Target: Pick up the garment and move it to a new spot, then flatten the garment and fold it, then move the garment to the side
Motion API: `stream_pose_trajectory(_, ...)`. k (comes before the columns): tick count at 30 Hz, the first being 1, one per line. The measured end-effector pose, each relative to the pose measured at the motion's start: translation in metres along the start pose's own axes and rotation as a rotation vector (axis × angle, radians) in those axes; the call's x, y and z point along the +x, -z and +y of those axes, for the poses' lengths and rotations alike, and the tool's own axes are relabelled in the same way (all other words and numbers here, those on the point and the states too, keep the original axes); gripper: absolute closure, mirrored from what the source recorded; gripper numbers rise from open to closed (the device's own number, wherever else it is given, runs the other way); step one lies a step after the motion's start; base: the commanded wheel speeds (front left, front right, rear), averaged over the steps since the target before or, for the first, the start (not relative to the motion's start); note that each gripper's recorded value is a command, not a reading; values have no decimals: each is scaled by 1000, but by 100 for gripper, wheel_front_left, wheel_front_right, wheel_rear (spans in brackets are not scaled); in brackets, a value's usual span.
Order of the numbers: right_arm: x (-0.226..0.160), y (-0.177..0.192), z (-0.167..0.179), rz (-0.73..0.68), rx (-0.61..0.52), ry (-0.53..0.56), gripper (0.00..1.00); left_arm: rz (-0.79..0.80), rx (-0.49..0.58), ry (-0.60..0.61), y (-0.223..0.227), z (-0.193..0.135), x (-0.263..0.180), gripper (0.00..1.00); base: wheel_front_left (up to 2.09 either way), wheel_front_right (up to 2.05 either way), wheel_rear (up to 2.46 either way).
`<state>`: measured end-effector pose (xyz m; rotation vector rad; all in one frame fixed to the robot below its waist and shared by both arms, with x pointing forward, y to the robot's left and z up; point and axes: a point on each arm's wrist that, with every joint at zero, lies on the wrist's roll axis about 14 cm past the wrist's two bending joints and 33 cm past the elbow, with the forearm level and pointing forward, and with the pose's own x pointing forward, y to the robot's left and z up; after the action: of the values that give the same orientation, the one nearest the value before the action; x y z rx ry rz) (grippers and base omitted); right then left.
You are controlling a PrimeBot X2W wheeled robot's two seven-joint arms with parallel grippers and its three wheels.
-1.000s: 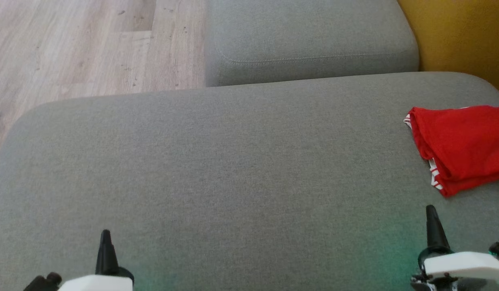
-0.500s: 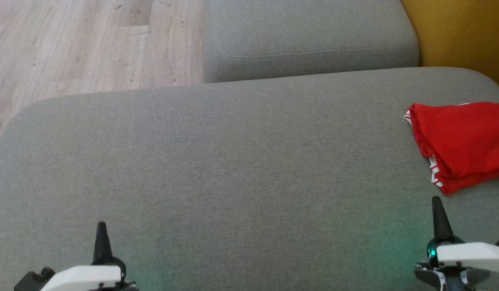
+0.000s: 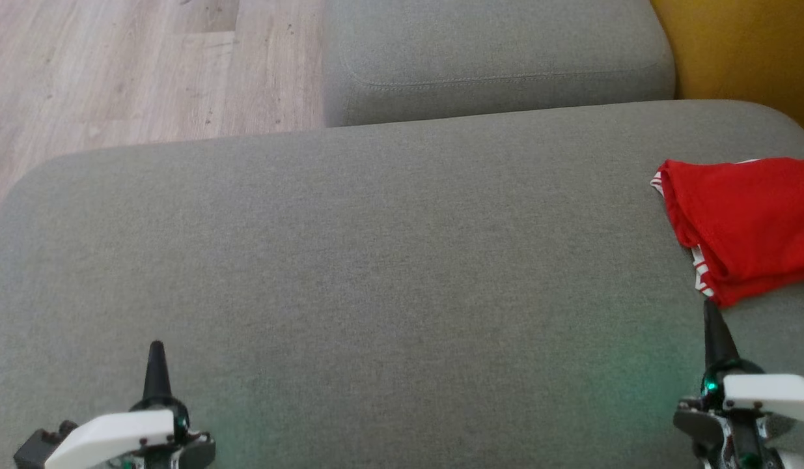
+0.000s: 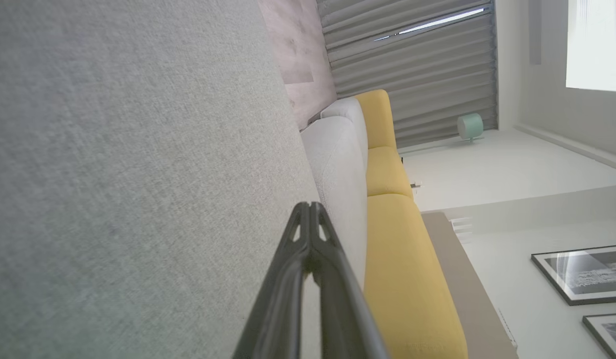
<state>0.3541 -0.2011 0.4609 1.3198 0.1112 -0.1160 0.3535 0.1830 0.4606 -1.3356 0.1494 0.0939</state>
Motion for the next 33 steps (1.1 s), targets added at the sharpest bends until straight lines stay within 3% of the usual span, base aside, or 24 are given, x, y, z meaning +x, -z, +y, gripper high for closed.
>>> stream_pose_trajectory(21, 17, -12, 18, -15, 243, -55, 100, 5, -234, 57, -6, -13, 15, 100, 0, 0, 0)
stream_pose_trajectory(33, 17, -12, 17, -15, 249, -53, 100, 6, -240, 72, -8, -19, 18, 100, 0, 0, 0)
